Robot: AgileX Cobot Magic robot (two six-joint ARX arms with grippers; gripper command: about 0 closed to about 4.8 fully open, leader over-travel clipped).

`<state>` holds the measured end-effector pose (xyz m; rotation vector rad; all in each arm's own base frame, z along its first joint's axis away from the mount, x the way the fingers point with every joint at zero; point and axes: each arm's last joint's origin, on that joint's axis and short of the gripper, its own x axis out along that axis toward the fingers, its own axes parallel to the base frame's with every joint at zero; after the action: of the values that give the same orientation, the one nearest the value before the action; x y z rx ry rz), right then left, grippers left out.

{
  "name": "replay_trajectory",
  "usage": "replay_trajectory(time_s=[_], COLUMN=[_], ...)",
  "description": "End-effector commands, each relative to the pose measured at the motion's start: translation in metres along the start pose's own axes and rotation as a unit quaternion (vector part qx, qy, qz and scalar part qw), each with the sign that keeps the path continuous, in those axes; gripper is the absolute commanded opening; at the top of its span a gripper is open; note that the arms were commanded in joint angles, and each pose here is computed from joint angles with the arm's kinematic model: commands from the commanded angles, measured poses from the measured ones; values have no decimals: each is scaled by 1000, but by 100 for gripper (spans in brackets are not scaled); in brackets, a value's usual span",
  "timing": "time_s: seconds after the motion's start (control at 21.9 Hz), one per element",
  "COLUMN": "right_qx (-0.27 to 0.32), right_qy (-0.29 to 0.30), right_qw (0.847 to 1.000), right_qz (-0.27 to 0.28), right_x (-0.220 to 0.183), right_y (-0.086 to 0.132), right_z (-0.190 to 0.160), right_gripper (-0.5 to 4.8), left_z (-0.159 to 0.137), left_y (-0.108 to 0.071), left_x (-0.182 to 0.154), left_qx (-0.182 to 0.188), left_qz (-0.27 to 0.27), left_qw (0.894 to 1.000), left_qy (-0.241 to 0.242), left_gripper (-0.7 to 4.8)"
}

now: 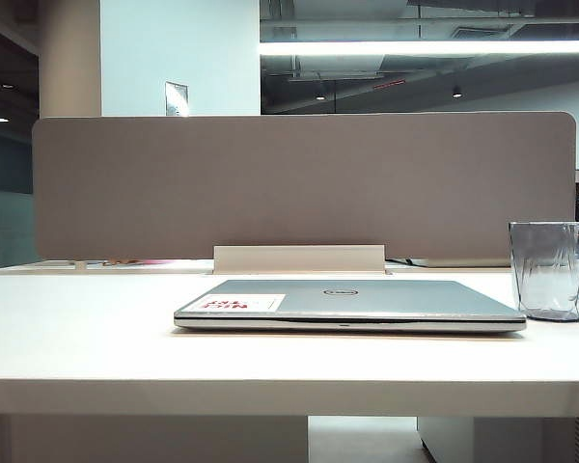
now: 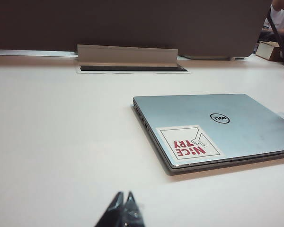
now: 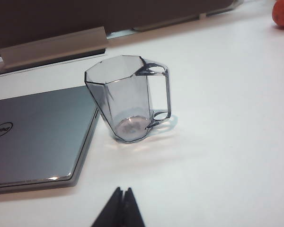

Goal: Pick up the water cup and place it on the right side of the laptop.

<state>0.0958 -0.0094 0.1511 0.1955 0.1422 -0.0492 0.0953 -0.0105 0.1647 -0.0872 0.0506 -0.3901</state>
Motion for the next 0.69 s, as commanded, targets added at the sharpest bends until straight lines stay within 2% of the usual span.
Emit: replay_trajectory(time_s=[0.05,0.23,0.32,0.41,0.55,0.69], right_qx=[2,3,2,3,3,3], right_qy=[6,13,12,12,12,12], right_qw=[1000,1000,1000,1000,1000,1000], right_qz=[-7,-8,-6,-7,-7,-7], right_x=[1,1,1,1,1,1], right_y=[-1,-1,-1,-1,-1,-1], right_z=[-3,-4,-4,-4,-4,-4], right_gripper=[-8,-8,-8,-8,-8,-8], left_z=[2,0,-1,-2,-6,-8], left_y=[0,1,1,3,5,10], left_x=[0,0,0,0,0,-1], left_qx=[3,3,36,43,40,32], left_qz=[11,25,25,44,83,163], left_qw=[1000,1000,999,998,996,986], left_qy=[-6,3,8,12,20,26], left_gripper=[-6,-6,-6,-6,-6,-6])
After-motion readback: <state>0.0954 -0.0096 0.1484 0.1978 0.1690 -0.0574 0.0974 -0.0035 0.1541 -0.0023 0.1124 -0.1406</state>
